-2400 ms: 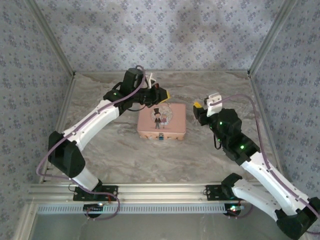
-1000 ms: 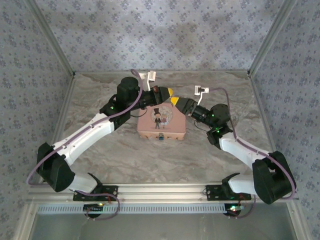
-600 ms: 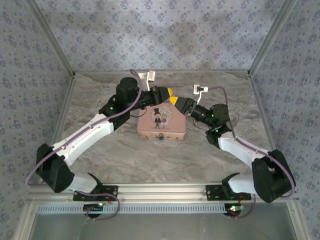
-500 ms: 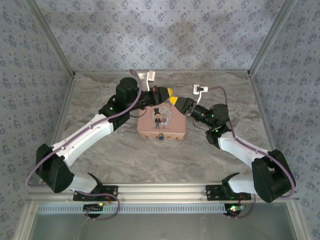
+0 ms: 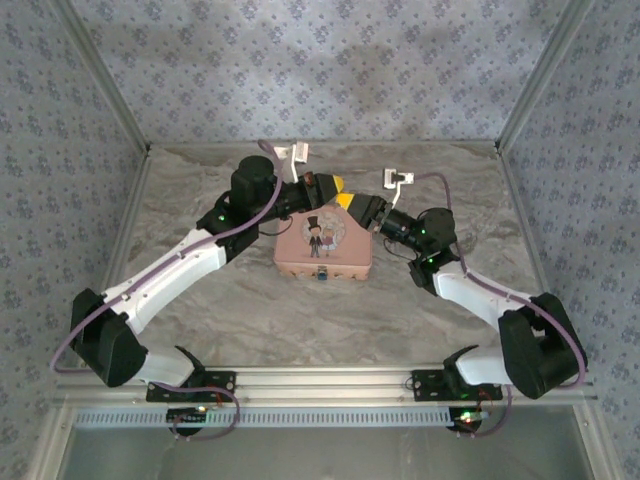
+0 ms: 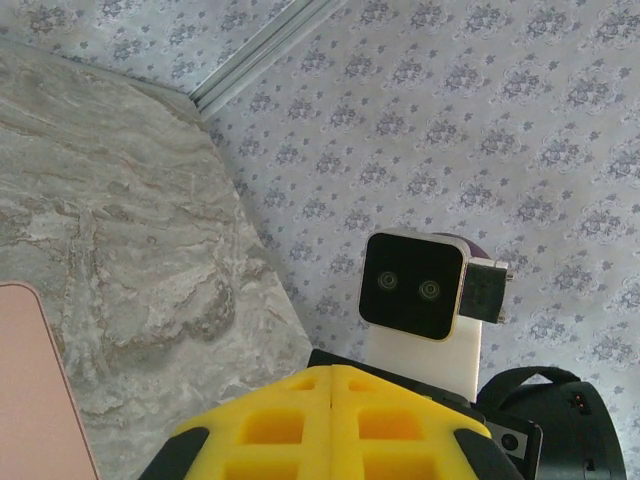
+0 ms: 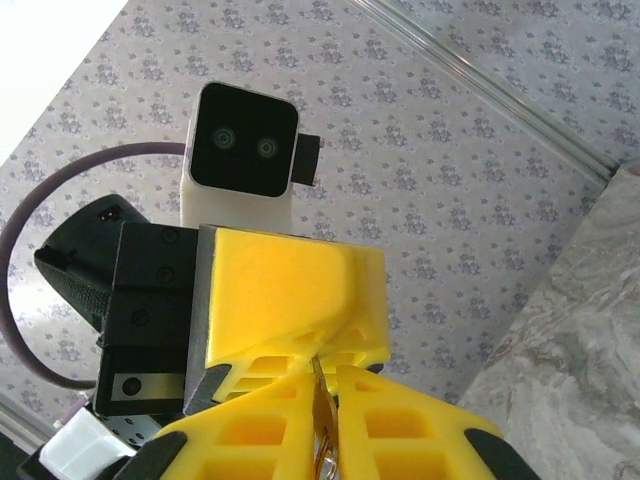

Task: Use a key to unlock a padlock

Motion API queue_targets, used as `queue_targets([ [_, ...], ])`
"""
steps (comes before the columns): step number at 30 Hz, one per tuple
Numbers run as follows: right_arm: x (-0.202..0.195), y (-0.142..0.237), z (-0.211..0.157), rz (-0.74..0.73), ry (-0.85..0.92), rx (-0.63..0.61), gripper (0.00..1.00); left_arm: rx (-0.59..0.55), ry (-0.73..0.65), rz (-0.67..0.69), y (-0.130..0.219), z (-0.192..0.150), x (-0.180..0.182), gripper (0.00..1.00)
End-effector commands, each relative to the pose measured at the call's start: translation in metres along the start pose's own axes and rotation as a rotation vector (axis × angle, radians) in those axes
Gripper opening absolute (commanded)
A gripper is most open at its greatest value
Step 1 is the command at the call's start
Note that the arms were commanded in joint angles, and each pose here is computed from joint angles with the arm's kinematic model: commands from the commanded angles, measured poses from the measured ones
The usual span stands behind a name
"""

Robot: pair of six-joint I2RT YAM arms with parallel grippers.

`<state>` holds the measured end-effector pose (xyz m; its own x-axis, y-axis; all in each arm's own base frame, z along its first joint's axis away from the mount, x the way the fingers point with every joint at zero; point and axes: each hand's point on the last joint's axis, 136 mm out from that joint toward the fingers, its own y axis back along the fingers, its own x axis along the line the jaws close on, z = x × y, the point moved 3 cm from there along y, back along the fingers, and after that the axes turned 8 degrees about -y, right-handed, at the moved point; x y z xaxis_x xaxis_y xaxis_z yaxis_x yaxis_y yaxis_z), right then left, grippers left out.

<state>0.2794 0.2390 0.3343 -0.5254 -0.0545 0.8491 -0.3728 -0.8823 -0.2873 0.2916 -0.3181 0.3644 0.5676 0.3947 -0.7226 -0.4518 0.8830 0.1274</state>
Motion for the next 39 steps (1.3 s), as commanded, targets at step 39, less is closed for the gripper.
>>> queue_targets([
  [39, 0.022, 0.012, 0.015, -0.007, 0.116, -0.015, 0.0, 0.019, -0.024, -0.02, 0.01, -0.004, -0.008, 0.0],
])
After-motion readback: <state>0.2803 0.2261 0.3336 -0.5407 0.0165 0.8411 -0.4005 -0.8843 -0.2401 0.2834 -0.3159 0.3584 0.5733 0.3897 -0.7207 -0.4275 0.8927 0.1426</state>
